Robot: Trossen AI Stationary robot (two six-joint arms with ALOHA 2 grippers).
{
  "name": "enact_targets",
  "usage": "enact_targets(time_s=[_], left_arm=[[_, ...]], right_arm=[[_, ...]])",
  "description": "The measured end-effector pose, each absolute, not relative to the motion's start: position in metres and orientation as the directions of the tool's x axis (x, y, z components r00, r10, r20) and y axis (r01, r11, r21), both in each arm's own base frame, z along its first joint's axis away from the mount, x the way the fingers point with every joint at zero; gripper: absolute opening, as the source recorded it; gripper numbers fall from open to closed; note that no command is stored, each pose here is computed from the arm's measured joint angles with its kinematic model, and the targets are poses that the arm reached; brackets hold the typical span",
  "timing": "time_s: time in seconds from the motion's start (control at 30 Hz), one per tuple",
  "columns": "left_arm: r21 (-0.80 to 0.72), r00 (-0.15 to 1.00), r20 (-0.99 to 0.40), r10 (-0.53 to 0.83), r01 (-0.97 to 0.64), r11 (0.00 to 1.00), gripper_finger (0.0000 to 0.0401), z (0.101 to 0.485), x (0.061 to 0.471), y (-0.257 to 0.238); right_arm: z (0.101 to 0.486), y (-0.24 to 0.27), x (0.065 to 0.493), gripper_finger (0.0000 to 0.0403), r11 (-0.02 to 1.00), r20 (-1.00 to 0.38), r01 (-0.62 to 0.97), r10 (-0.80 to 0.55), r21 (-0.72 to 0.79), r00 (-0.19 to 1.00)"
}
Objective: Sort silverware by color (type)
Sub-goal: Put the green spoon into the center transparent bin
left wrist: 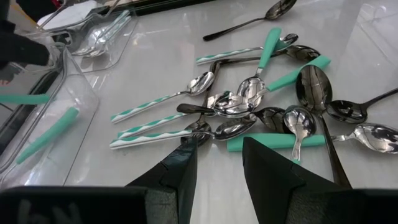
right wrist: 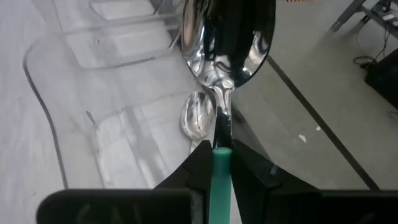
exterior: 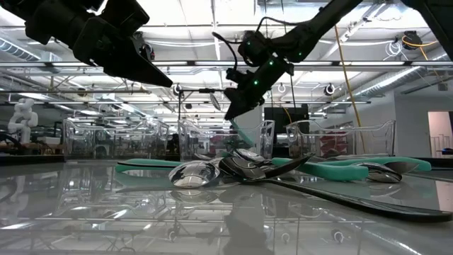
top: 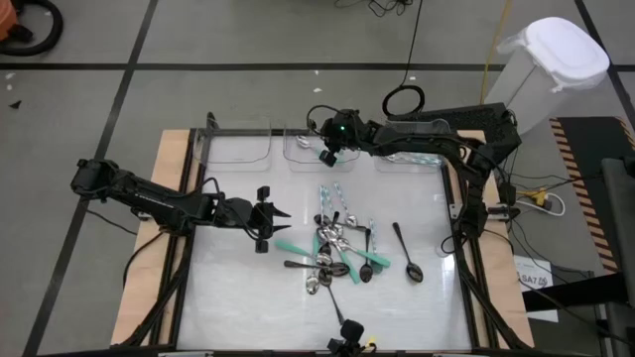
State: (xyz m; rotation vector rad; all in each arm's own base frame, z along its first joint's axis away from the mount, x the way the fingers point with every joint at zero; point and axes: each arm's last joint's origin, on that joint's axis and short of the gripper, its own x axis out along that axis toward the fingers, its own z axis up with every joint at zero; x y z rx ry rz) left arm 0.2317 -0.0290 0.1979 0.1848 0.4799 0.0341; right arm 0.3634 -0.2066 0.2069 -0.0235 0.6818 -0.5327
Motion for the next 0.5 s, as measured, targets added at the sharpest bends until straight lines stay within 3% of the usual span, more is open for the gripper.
enact_targets(time_s=[0.5], left_arm=[[0.185,0.887,-0.456,0.076,0.011,0.983,0.0127,0.198,0.232,-0.029]], right_arm=[[0.192,-0.208,0.365,0.0045,0.867,-0.632,0.468,-0.462,-0.172,0.623]])
